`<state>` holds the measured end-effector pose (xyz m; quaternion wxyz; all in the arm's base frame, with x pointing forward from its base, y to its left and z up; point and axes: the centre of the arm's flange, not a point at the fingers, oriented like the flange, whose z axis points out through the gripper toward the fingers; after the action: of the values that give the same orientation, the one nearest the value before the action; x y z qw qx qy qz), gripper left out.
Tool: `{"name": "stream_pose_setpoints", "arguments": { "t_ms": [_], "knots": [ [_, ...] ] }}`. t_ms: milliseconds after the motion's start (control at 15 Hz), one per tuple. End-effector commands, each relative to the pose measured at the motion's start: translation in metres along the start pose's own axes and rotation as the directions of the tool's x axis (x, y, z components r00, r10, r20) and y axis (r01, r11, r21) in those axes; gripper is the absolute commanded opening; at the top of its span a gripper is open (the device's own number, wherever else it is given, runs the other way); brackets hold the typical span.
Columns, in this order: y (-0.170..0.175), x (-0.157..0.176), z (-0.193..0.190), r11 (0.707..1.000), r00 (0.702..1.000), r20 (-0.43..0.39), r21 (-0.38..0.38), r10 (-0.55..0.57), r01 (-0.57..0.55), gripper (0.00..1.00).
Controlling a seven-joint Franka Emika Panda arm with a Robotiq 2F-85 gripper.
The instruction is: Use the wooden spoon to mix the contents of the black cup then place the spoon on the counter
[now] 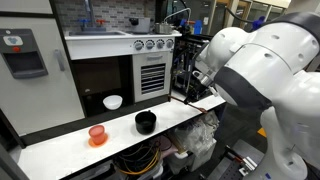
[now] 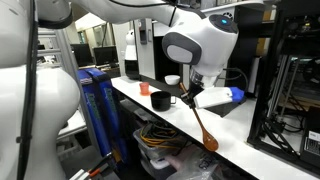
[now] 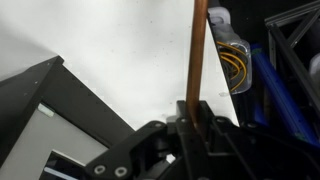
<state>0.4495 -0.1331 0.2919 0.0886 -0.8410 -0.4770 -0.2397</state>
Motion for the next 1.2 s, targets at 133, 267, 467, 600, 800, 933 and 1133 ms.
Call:
{"name": "stream_pose_setpoints", "arguments": {
  "t_ms": [133,267,467,600,800,933,1133],
  "knots": [
    [0.027,0.006,0.021,0.995,0.989,0.109,0.021,-0.096,0.094,0.04],
    [0.030,0.010,0.029,0.992,0.982,0.137,0.027,-0.127,0.124,0.04],
    [0.033,0.016,0.040,0.985,0.970,0.169,0.024,-0.174,0.172,0.04],
    [0.034,0.019,0.046,0.979,0.962,0.184,0.020,-0.202,0.201,0.04],
    [0.035,0.023,0.056,0.970,0.951,0.196,0.013,-0.240,0.242,0.04],
    [0.036,0.027,0.063,0.964,0.944,0.197,0.012,-0.263,0.266,0.04],
    [0.035,0.031,0.071,0.956,0.938,0.190,0.017,-0.289,0.291,0.04]
  ]
}}
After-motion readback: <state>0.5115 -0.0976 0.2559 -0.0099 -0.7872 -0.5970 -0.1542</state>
